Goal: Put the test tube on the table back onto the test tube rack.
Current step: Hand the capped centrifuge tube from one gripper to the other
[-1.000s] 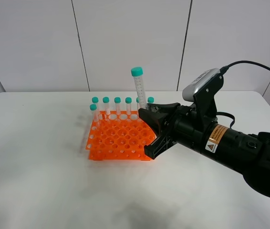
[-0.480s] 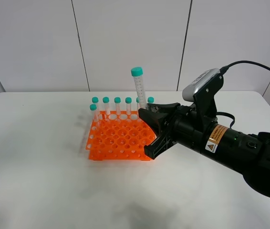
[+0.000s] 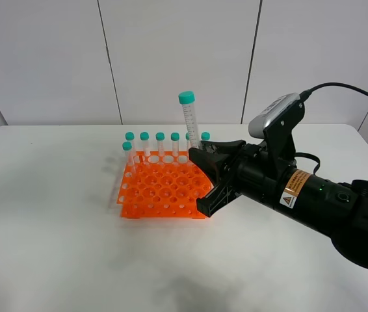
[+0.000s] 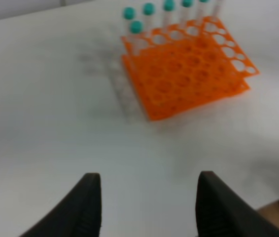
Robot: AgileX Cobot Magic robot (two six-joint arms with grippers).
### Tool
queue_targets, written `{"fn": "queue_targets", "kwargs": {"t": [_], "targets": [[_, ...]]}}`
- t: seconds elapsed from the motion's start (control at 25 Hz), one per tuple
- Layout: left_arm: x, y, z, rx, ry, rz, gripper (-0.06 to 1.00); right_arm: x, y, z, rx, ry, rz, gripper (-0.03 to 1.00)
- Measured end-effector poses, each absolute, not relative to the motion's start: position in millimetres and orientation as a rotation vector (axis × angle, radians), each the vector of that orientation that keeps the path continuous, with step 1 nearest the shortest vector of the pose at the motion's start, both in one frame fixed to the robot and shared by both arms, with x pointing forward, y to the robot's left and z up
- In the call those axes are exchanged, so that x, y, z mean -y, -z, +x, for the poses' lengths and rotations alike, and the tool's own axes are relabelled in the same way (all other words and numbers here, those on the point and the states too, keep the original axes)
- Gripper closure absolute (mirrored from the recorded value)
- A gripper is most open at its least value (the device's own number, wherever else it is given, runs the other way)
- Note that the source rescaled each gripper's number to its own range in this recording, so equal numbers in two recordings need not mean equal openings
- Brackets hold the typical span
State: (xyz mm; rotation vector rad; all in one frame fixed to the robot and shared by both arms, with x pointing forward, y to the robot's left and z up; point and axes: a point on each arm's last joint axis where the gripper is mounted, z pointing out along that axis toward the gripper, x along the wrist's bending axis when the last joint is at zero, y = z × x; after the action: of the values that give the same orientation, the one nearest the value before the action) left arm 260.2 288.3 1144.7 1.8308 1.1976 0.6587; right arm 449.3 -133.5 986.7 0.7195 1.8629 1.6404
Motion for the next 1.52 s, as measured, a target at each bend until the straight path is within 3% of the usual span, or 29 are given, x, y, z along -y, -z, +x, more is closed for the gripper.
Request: {"fn": "queue_targets", "kwargs": {"t": [0.88,1.36,1.44,1.52], "targets": [[-214.3,-1159.9,399.8,-1.018,-0.654,1.820,-0.06,133.7,-985.8,449.4,-1.872,-1.631,0.725,0.95],[-187.4,-1178.1,407.6,-0.775,-0.523,1.792,-0.06,133.8,-985.4,449.4,-1.876,-1.616,0.707,0.95],[-186.1,-1179.0,406.8,-0.756,-0.515,1.787,-0.02,133.8,-985.4,449.4,-1.877,-1.615,0.705,0.95],[-185.8,-1179.1,406.6,-0.751,-0.514,1.787,0.10,133.8,-985.4,449.4,-1.877,-1.615,0.705,0.95]]}}
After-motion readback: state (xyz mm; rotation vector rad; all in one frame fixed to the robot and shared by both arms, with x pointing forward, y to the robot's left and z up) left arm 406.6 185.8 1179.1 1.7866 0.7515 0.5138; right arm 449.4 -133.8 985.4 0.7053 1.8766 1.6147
